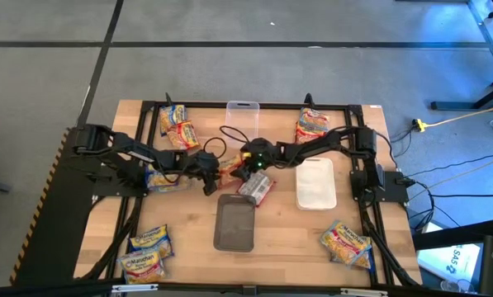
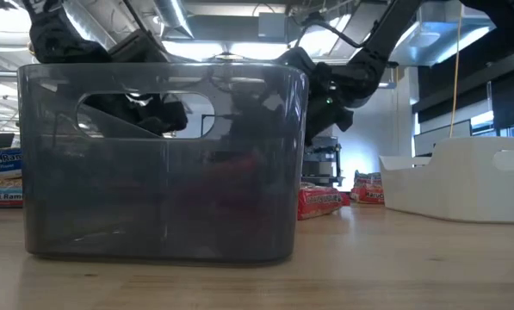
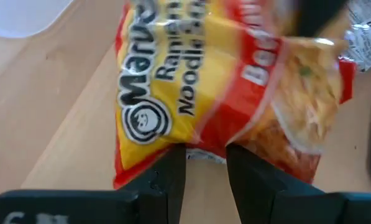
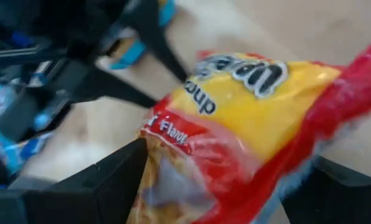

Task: Sort Maruchan noodles
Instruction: Put the red noodle pack into the gray bin

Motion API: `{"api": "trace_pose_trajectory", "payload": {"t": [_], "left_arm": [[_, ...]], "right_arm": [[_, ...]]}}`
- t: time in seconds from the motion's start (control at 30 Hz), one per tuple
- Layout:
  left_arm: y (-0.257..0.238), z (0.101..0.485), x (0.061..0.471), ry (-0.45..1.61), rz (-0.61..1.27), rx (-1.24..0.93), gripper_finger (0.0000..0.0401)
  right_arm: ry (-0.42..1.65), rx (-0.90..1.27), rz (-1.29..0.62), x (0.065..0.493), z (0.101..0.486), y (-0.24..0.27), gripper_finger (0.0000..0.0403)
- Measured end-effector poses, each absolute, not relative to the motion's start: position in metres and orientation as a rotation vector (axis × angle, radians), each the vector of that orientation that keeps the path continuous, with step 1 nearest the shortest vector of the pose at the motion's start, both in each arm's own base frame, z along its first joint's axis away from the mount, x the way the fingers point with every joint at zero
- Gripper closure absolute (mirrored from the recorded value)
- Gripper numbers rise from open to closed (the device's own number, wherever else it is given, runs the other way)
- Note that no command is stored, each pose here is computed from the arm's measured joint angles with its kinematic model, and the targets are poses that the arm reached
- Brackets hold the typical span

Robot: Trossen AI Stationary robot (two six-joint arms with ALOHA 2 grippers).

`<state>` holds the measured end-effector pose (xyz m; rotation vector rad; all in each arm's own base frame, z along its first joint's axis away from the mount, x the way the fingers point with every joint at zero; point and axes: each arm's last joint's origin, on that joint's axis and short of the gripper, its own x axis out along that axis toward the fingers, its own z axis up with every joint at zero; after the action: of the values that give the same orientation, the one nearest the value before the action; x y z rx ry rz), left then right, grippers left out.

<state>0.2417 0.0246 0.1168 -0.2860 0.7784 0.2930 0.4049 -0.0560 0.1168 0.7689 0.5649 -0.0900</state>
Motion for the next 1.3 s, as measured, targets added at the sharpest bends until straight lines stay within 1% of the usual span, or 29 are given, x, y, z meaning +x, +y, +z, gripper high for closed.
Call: {"api": "trace_pose_trajectory", "payload": {"t": [0.2,0.33,0.4,0.5,0.7,0.77,0.83,0.93,1.1,1.2,1.3], "left_arm": [[0.026,0.122,0.244,0.719,0.323,-0.243,0.0291],[0.027,0.127,0.244,0.701,0.328,-0.239,0.0291],[0.027,0.129,0.243,0.696,0.325,-0.224,0.0291],[0.027,0.135,0.240,0.689,0.325,-0.216,0.0291],[0.026,0.157,0.227,0.676,0.318,-0.167,0.0291],[0.025,0.169,0.221,0.644,0.315,-0.168,0.0291],[0.024,0.180,0.214,0.602,0.308,-0.172,0.0291],[0.023,0.195,0.206,0.537,0.286,-0.179,0.0291],[0.021,0.216,0.195,0.425,0.256,-0.195,0.0289],[0.020,0.232,0.192,0.360,0.192,-0.194,0.0272],[0.018,0.250,0.195,0.264,0.134,-0.189,0.0241]], "right_arm": [[0.496,0.726,0.033,0.409,0.125,-0.055,0.0100],[0.492,0.725,0.031,0.409,0.126,-0.055,0.0102],[0.506,0.726,0.027,0.408,0.125,-0.055,0.0114],[0.518,0.703,0.043,0.408,0.124,-0.055,0.0156],[0.504,0.606,0.109,0.405,0.138,-0.053,0.0264],[0.508,0.564,0.104,0.402,0.147,-0.053,0.0291],[0.506,0.515,0.100,0.400,0.155,-0.053,0.0307],[0.493,0.456,0.109,0.395,0.172,-0.052,0.0307],[0.538,0.393,0.126,0.382,0.193,-0.047,0.0285],[0.545,0.337,0.131,0.377,0.203,-0.040,0.0291],[0.529,0.289,0.152,0.377,0.208,-0.033,0.0303]]}}
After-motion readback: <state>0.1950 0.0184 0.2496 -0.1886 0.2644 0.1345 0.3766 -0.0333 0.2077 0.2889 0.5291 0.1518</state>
